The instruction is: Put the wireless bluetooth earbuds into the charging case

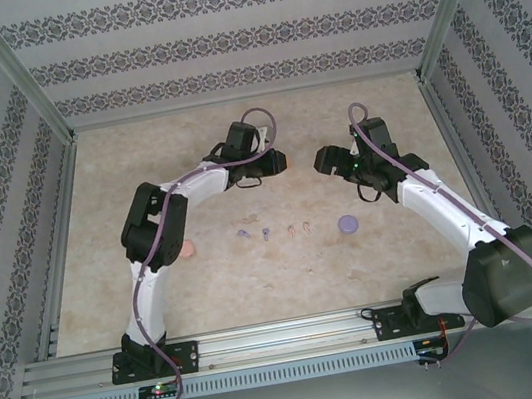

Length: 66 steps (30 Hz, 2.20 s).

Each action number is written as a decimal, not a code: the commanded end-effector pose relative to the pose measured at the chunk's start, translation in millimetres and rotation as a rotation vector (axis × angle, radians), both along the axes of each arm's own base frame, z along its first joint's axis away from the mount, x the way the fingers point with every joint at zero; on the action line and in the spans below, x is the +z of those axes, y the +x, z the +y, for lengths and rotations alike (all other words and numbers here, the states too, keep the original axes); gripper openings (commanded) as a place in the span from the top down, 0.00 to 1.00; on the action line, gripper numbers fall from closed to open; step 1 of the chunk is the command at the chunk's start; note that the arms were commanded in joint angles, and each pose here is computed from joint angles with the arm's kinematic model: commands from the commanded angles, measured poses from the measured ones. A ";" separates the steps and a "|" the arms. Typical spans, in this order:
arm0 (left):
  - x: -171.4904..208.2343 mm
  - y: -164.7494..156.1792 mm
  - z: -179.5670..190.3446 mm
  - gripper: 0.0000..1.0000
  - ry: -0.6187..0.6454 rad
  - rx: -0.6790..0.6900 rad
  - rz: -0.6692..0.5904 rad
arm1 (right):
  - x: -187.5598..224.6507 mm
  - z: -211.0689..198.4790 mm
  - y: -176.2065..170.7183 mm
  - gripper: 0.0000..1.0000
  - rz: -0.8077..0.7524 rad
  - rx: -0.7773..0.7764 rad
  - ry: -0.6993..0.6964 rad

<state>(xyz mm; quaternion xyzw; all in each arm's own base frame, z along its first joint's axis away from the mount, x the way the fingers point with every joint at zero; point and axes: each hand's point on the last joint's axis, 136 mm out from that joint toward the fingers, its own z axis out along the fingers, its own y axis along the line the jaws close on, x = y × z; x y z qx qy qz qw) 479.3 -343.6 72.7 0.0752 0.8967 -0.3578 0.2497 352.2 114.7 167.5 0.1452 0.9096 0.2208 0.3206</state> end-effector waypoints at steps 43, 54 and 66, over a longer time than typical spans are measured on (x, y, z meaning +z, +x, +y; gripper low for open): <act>158.4 -58.4 117.6 0.30 0.212 0.238 -0.268 | -67.5 -33.5 -71.8 0.04 0.206 0.079 -0.279; 204.0 -103.0 166.5 0.02 0.221 0.352 -0.403 | -77.3 -20.1 -86.6 0.07 0.308 0.174 -0.333; 191.1 -118.3 214.6 0.00 0.322 0.508 -0.360 | -98.5 -29.4 -93.2 0.11 0.406 0.249 -0.437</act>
